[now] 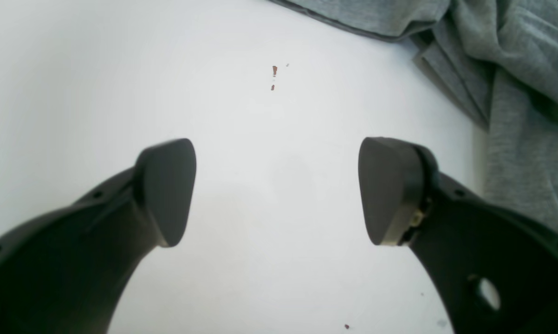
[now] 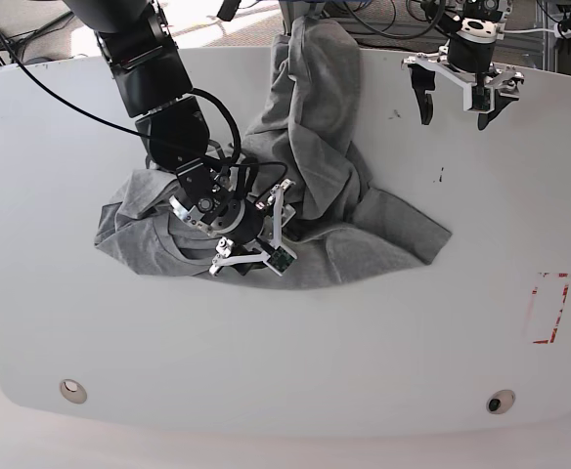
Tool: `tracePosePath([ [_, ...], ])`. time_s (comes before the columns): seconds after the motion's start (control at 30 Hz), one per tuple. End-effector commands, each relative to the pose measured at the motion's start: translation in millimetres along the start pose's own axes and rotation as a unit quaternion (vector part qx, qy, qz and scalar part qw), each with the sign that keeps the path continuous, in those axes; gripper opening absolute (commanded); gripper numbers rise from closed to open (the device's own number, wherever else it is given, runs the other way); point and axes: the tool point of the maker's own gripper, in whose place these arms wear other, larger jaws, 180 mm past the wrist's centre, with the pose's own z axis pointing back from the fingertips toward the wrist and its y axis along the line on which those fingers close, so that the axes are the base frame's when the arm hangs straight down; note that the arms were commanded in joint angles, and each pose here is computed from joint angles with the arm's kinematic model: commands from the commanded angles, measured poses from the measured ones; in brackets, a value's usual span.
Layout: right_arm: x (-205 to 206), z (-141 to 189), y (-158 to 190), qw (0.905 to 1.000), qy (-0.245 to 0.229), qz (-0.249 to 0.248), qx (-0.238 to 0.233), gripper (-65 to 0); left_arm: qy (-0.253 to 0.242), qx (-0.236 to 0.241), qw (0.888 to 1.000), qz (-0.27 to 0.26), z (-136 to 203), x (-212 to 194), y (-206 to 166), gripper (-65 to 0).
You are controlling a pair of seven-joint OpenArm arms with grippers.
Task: Fold the T-shirt properly
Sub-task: 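Close the right gripper on a fold of the shirt fabric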
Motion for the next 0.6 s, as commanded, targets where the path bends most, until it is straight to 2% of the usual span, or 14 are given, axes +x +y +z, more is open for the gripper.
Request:
tracePosePath([
  [0.0, 22.3, 2.1, -7.9, 0.9995, -0.033, 0.002, -0.006, -31.5, -0.016, 0.000, 1.000, -0.001, 2.3, 8.1, 0.4, -13.8],
  [0.33, 16.5, 9.9, 13.6, 0.9993, -0.036, 0.001, 0.008, -31.1, -0.017, -0.016, 1.000, 0.003, 1.0, 8.8, -11.4, -13.8],
  [0.57, -7.9, 0.1, 18.6, 0.9997, -0.006, -0.014, 0.019, -33.5, -0.017, -0.016, 1.000, 0.004, 1.0, 8.7, -11.6, -13.8],
])
